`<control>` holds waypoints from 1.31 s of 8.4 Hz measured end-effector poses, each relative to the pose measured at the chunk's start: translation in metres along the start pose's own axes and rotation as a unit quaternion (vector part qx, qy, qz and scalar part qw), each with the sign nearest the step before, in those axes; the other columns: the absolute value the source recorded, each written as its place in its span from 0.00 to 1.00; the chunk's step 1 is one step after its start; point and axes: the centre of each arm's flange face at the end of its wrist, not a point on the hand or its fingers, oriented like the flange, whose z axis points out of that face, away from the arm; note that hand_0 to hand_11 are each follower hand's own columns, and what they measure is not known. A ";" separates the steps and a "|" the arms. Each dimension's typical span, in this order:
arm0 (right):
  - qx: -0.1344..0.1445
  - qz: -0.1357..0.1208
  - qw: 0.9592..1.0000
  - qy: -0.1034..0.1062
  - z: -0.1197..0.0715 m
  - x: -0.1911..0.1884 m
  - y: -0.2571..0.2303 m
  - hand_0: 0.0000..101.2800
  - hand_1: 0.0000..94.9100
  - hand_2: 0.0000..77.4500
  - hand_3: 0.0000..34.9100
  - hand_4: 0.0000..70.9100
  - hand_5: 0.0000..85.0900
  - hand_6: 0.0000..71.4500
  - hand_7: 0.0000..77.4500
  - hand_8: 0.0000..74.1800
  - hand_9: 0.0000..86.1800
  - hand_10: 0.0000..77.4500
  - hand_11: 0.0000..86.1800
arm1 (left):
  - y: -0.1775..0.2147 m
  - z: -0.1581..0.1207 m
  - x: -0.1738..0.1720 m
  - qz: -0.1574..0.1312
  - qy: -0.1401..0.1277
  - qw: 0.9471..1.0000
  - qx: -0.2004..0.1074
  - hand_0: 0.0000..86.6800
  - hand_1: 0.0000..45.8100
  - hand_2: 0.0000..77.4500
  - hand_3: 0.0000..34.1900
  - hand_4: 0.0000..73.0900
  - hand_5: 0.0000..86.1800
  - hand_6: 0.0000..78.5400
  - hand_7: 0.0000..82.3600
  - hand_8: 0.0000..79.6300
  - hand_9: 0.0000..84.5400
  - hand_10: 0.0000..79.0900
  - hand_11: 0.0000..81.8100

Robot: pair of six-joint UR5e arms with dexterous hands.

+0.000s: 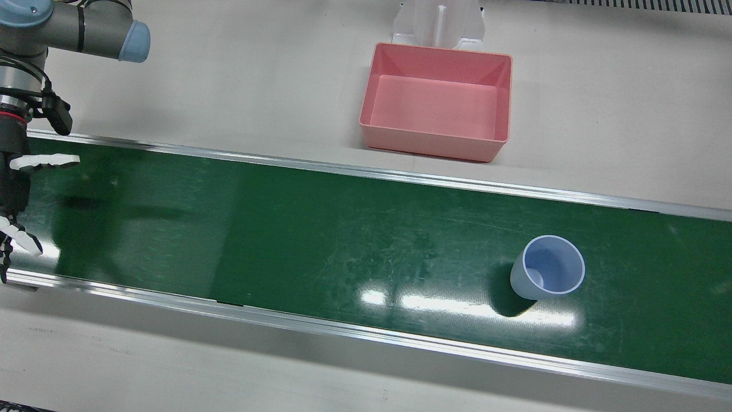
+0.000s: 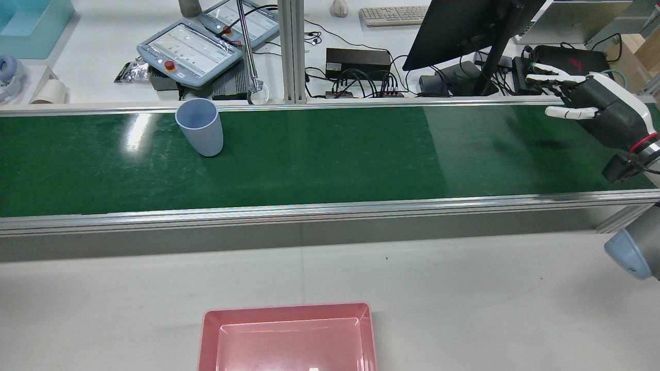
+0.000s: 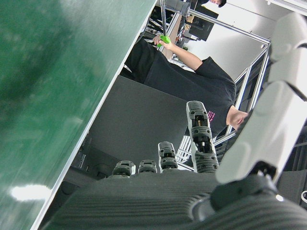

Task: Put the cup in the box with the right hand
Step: 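Hold the open right hand beside the belt as the blue cup approaches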

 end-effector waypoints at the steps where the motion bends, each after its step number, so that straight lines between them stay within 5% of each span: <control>1: 0.000 0.000 1.000 0.000 0.000 0.000 0.000 0.43 0.07 0.22 0.00 0.22 0.03 0.05 0.21 0.01 0.06 0.03 0.04 | 0.000 0.000 0.000 0.000 0.000 1.000 0.000 0.00 0.01 0.01 0.00 0.01 0.01 0.00 0.01 0.00 0.00 0.00 0.00; 2: 0.000 0.001 1.000 0.000 0.000 0.000 0.000 0.45 0.05 0.10 0.00 0.22 0.03 0.05 0.21 0.01 0.06 0.03 0.04 | 0.000 0.000 0.000 0.000 0.000 1.000 0.000 0.00 0.01 0.01 0.00 0.01 0.01 0.00 0.01 0.00 0.00 0.00 0.00; 3: 0.000 0.001 1.000 0.000 0.000 0.000 0.000 0.45 0.05 0.10 0.00 0.26 0.03 0.06 0.21 0.01 0.06 0.03 0.04 | 0.000 0.000 0.000 0.000 0.000 1.000 0.000 0.00 0.01 0.01 0.00 0.01 0.00 0.01 0.01 0.00 0.00 0.00 0.00; 5: -0.001 0.002 1.000 -0.001 0.000 -0.001 0.001 0.42 0.13 0.30 0.00 0.20 0.03 0.06 0.21 0.01 0.06 0.03 0.04 | -0.001 0.000 0.000 0.000 0.000 1.000 0.000 0.00 0.01 0.01 0.00 0.01 0.01 0.01 0.01 0.00 0.00 0.00 0.00; 8: -0.002 0.004 1.000 -0.001 0.000 -0.002 0.002 0.43 0.11 0.16 0.00 0.22 0.04 0.06 0.21 0.01 0.06 0.03 0.04 | -0.001 0.000 0.000 0.000 0.000 1.000 0.000 0.00 0.01 0.01 0.00 0.01 0.01 0.00 0.01 0.00 0.00 0.00 0.00; 9: -0.003 0.004 1.000 -0.001 0.000 -0.002 0.002 0.44 0.13 0.26 0.00 0.18 0.04 0.06 0.21 0.01 0.06 0.03 0.04 | -0.001 0.000 0.000 0.000 0.000 1.000 0.001 0.00 0.01 0.01 0.00 0.01 0.01 0.00 0.01 0.00 0.00 0.00 0.00; 11: -0.002 0.003 1.000 0.001 -0.002 -0.002 0.001 0.43 0.13 0.30 0.00 0.18 0.04 0.06 0.21 0.01 0.06 0.03 0.04 | -0.001 0.000 0.000 0.000 0.000 1.000 0.001 0.00 0.01 0.01 0.00 0.01 0.00 0.00 0.01 0.00 0.00 0.00 0.00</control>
